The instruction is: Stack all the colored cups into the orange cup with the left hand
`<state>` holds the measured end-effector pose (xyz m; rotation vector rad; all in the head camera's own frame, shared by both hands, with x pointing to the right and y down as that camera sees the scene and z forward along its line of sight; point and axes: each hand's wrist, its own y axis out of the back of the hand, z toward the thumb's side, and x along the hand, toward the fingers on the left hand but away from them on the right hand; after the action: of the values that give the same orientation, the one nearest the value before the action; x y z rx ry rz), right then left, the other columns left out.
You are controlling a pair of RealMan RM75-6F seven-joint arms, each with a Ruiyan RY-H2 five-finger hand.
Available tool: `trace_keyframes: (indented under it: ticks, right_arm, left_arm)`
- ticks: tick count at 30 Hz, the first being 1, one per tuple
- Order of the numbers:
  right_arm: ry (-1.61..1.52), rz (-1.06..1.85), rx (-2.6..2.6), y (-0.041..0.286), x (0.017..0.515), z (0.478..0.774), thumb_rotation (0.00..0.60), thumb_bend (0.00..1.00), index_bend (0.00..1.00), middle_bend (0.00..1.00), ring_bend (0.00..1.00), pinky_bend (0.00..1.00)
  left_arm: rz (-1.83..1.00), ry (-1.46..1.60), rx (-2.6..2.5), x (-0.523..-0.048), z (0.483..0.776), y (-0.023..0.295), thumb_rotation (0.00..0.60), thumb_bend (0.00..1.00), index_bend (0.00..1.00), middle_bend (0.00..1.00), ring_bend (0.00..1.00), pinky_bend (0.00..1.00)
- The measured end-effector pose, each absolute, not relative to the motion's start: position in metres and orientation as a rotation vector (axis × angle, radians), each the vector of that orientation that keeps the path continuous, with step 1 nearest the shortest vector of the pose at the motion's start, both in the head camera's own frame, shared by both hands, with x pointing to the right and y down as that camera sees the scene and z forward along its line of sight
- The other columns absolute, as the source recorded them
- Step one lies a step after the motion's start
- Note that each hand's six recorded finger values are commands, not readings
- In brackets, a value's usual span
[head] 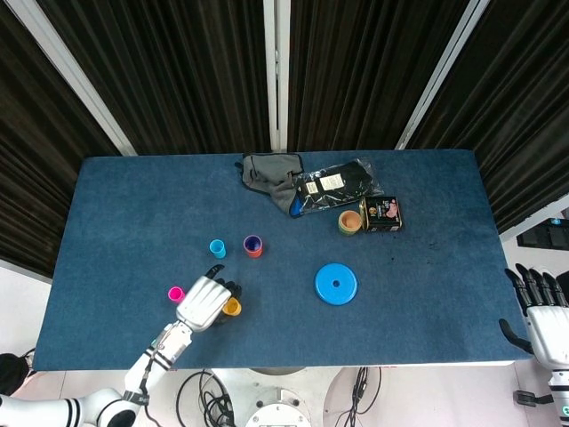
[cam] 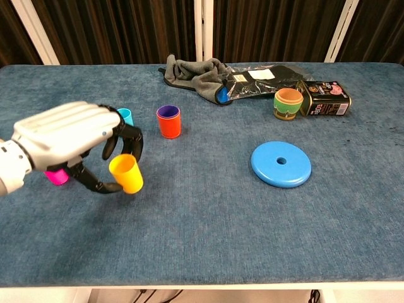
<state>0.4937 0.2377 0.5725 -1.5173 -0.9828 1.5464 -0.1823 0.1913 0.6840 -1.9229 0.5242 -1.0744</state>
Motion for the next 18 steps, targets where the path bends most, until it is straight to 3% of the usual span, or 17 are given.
trace_keyframes:
  ticks: [11,18]
  right_arm:
    - [-0.991,1.53,-1.532,0.237,0.492,0.572,0.6,0.26,0.0,0.0,0.0,0.0]
    - [-0.994,1.53,-1.531,0.237,0.493,0.572,0.6,0.26,0.0,0.0,0.0,0.0]
  left_arm:
    - [-1.04,0.596,-1.912,-0.151,0.66,0.121,0.6,0.23,0.5,0.51,0.57,0.23]
    - [-1.069,0.601,-1.868,-0.142,0.671,0.085,0.6,0.24,0.5,0.51,0.57,0.23]
